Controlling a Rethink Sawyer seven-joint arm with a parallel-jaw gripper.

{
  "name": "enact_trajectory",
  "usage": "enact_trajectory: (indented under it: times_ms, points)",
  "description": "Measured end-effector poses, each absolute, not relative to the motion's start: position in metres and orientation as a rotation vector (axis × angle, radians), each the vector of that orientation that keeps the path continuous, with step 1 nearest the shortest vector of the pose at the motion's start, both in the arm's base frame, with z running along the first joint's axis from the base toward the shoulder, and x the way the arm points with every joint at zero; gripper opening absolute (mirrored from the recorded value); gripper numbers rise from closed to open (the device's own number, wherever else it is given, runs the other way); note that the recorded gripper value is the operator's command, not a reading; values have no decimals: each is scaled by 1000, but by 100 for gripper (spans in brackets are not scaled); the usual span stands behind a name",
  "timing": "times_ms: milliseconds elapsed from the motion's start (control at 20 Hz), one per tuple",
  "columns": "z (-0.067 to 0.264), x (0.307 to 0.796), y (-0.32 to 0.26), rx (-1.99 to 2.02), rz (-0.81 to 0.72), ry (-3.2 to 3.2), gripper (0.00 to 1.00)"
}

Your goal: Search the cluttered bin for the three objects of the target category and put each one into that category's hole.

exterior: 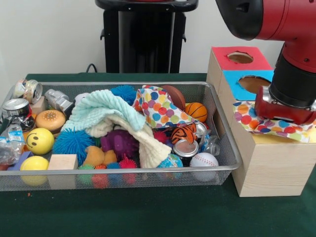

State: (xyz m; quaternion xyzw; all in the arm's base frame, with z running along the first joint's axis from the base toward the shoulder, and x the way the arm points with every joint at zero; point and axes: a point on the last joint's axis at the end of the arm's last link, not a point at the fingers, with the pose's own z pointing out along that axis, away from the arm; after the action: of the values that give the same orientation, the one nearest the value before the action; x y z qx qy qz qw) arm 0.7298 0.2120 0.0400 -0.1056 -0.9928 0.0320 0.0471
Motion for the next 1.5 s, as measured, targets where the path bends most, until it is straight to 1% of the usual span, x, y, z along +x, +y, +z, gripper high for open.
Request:
enact_trajectory:
  times_ms: [350,450,750,800,1050,1300,1500]
  points:
    - [47,729,208,-335,91,-2998,0]
    - [54,726,208,-337,93,-2985,0]
    - [100,714,205,-351,87,-2972,0]
    - [119,713,204,-357,82,-2977,0]
    - [158,717,201,-372,67,-3007,0]
    - [180,724,194,-391,55,-3037,0]
    - [179,726,185,-410,55,-3033,0]
